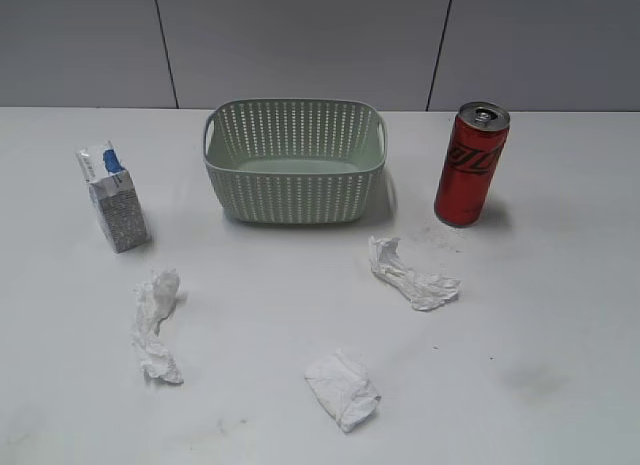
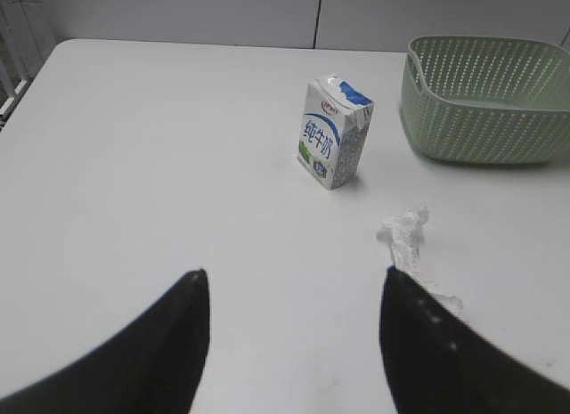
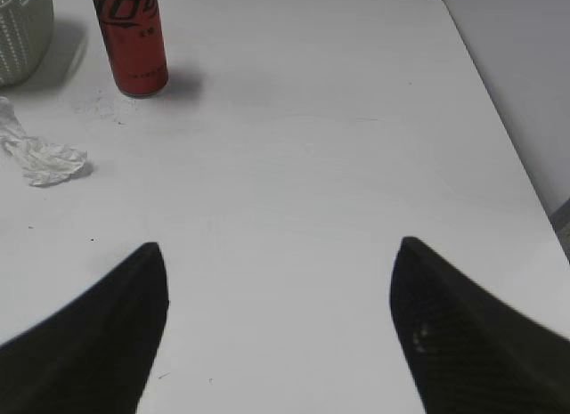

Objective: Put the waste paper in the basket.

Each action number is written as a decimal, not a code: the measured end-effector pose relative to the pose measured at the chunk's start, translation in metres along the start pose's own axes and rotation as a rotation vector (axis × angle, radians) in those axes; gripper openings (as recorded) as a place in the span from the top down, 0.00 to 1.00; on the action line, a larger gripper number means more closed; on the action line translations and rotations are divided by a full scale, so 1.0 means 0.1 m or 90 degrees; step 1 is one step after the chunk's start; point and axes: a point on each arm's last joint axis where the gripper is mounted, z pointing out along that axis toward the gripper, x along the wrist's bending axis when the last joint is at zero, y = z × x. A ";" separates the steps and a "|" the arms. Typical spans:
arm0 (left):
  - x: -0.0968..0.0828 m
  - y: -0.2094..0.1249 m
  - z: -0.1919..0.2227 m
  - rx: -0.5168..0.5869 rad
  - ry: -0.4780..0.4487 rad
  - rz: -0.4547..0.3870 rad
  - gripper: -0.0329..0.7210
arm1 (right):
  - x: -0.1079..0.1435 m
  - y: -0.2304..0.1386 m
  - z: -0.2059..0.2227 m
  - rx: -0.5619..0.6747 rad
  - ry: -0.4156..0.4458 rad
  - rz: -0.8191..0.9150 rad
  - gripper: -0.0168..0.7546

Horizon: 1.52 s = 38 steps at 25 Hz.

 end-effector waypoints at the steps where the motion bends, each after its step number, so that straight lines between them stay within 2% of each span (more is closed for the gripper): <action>1: 0.00 0.00 0.00 0.000 0.000 0.000 0.37 | 0.00 0.00 0.00 0.000 0.000 0.000 0.22; 18: 0.00 0.00 0.00 0.000 0.000 0.000 0.37 | 0.02 0.01 -0.01 -0.008 0.012 0.009 0.22; 25: 0.00 0.00 0.00 0.000 0.000 0.000 0.37 | 0.00 0.21 -0.05 -0.130 0.001 0.014 0.22; 28: 0.00 0.00 0.00 0.000 0.000 0.000 0.37 | 0.00 0.30 0.00 -0.143 0.009 0.019 0.24; 34: 0.00 0.00 0.00 0.000 0.000 0.000 0.37 | -0.01 0.44 0.25 -0.089 0.023 0.025 0.25; 38: 0.00 0.00 0.00 0.000 0.000 0.000 0.37 | -0.01 0.52 0.45 -0.013 0.044 0.008 0.19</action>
